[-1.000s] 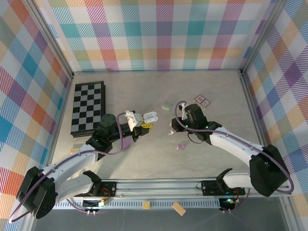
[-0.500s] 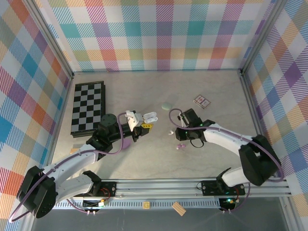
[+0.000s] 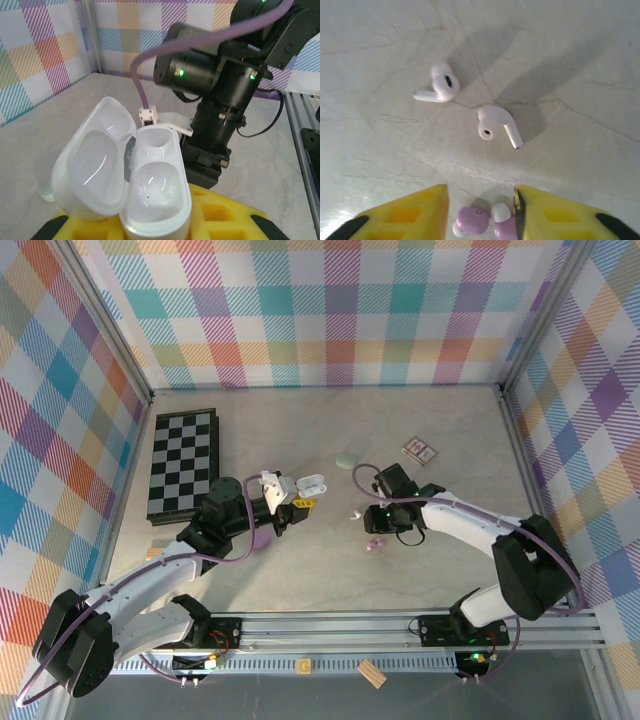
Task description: Insert the wireless bluetooth earbuds into the charging case
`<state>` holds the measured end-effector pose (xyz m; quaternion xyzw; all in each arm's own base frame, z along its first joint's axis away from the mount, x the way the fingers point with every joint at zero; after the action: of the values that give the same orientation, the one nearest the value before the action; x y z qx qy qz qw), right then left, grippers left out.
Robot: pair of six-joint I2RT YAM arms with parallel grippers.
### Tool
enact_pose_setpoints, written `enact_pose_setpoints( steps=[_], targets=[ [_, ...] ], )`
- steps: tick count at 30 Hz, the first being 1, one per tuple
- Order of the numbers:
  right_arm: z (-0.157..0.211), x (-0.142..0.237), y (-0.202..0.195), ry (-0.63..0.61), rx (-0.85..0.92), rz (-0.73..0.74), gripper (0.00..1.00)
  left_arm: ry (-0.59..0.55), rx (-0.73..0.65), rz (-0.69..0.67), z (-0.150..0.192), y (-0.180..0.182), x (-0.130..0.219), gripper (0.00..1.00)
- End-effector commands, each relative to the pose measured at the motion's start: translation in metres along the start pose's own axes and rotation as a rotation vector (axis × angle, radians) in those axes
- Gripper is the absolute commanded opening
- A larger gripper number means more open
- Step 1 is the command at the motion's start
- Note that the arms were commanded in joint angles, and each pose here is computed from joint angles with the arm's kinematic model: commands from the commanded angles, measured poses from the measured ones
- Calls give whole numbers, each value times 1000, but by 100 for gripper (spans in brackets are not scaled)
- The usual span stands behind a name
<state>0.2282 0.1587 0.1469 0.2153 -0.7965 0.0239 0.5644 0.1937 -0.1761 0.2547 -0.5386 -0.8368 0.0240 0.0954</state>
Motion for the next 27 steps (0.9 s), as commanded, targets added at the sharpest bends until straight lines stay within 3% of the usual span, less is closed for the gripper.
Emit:
enact_pose_setpoints(
  steps=[1,3,9,16,22,27],
  targets=[
    [-16,16,-8,-54,-55,-17,48,-46,-40,-15,-15,1,4,0],
    [-22,15,-12,-41,-62,-32,53,-47,-39,-16,-14,1,4,0],
    [-40,0,-13,52,-53,-45,55,-52,-38,-26,-14,0,9,0],
    [-50,-17,-12,154,49,-50,49,-47,-38,-34,-11,-1,13,0],
    [-50,-27,-12,334,148,126,46,-54,-48,-44,-11,-2,17,1],
    [-54,-31,3,412,213,150,44,-57,-51,-52,-9,-3,21,0]
  ],
)
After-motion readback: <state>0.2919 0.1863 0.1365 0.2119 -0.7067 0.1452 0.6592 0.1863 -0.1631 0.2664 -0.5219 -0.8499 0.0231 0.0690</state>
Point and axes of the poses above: each hand's point on the last joint's axis, 136 mm out from that joint toward the fingers, its own x axis back along the fingers, its own y axis along the line the jaws close on, z = x × y, the point moved 10 cm from there along x, back along the fingers, and after that the axes turned 11 degrees about x, right-handed, at the moved point
